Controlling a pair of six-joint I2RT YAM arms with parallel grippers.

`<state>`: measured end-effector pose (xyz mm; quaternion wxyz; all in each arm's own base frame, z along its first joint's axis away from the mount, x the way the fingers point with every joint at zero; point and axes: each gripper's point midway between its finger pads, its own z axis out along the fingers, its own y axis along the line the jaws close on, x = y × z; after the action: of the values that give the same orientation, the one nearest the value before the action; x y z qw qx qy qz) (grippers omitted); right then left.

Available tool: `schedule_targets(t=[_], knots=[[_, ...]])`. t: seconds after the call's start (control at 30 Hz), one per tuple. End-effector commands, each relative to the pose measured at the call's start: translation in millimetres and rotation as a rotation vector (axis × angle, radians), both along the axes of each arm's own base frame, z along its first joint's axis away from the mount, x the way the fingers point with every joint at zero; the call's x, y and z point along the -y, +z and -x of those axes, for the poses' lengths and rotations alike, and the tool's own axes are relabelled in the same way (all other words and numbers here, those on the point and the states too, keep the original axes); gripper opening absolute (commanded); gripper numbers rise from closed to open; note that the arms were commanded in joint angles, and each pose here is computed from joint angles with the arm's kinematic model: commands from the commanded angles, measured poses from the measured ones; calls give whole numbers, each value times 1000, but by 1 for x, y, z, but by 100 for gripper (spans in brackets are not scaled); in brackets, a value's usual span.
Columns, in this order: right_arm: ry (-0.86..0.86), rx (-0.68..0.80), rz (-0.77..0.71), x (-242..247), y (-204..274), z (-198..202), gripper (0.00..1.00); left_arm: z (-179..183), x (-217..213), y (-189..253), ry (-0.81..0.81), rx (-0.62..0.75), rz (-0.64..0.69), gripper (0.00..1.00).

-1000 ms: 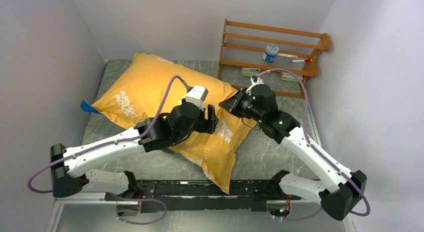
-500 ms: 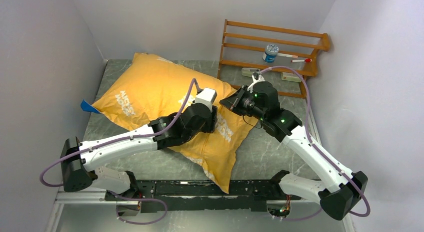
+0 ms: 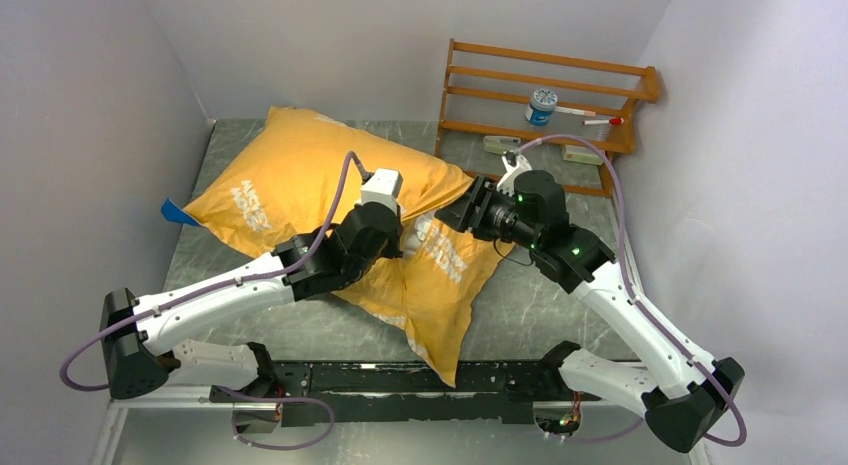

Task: Remove the pillowcase from the pillow
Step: Remove the pillow from the pillowcase.

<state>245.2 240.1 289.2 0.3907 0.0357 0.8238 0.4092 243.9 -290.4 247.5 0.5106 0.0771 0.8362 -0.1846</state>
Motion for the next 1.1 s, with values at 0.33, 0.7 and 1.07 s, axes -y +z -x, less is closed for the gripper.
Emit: schedule_targets(t=[0.33,0.7,1.07], knots=[[115,-131,290,-10,-69,20,61,11,0,-21,-22,-87,67,5],[-17,-147,498,-9,-95,18,32,11,-18,-22,23,-89,16,5],[-155,-358,602,72,-166,80,0,3,-45,-37,98,-121,-82,5]])
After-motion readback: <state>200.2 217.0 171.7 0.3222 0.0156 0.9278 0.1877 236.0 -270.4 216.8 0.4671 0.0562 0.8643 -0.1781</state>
